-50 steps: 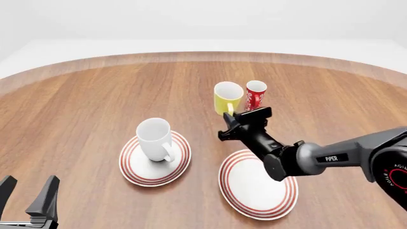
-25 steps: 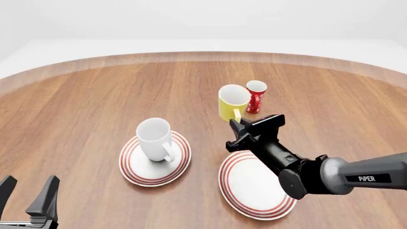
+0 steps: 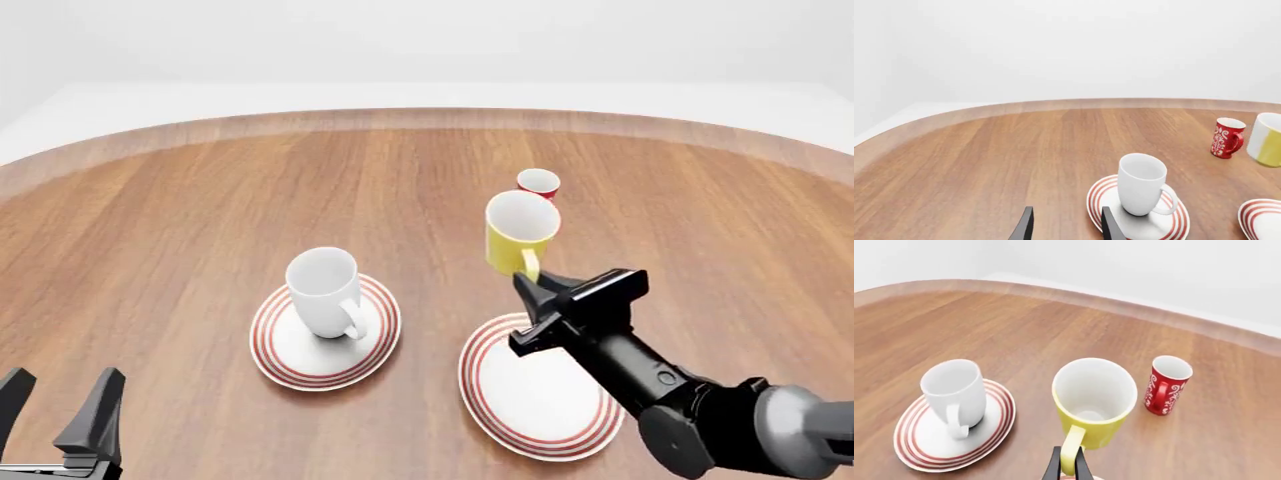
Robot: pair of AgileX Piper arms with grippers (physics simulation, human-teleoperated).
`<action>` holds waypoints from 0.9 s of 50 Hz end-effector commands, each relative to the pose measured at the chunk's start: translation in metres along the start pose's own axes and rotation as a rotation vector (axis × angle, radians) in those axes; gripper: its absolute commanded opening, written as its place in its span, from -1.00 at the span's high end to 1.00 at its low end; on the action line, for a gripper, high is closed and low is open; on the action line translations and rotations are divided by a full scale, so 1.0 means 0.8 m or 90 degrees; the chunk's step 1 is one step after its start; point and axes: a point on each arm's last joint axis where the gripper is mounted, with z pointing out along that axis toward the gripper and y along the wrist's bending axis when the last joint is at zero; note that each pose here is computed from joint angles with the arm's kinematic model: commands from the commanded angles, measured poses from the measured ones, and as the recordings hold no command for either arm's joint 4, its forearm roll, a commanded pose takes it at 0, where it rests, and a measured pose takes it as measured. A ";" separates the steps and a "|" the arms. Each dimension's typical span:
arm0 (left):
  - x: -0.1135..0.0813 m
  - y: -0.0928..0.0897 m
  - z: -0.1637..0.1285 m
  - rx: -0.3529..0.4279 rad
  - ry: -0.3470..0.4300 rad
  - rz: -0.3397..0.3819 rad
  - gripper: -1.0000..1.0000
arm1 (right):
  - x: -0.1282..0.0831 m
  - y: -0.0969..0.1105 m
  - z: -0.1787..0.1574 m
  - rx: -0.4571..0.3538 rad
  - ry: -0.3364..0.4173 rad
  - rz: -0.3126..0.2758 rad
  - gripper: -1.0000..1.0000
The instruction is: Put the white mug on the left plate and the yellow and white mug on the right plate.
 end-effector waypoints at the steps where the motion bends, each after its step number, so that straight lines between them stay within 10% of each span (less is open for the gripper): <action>1: 0.000 0.000 0.000 0.000 0.000 0.000 -1.00 | -0.003 -0.001 -0.029 0.002 -0.010 -0.010 1.00; 45: 0.000 0.000 0.000 0.000 0.000 0.000 -1.00 | 0.006 -0.001 -0.146 0.002 0.008 -0.028 1.00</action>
